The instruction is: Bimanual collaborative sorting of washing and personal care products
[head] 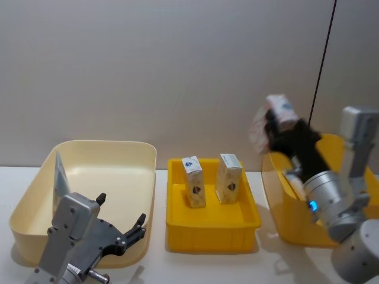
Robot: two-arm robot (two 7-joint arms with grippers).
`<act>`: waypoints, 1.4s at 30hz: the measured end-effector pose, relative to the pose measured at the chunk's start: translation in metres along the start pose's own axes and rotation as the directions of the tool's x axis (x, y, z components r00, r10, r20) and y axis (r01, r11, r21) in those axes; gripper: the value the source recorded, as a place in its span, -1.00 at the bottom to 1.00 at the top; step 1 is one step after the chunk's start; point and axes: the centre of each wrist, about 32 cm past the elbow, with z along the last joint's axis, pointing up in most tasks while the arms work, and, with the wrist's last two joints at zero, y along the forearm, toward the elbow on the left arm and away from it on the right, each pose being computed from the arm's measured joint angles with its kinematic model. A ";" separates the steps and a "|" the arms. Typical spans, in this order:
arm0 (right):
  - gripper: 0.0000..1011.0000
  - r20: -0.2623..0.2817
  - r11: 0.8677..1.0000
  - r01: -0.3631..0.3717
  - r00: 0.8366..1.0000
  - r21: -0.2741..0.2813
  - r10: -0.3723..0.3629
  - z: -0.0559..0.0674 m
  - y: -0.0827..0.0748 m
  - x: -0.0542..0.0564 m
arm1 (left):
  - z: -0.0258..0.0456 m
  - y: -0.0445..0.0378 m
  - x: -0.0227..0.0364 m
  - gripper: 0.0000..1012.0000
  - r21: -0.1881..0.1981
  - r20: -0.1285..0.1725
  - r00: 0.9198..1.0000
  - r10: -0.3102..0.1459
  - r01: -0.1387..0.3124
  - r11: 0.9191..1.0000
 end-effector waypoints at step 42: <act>-0.17 0.152 0.947 0.262 0.960 -0.188 -0.235 0.013 -0.040 0.041 | 0.0000 0.0000 0.0000 0.98 0.000 0.000 1.000 0.000 0.000 1.000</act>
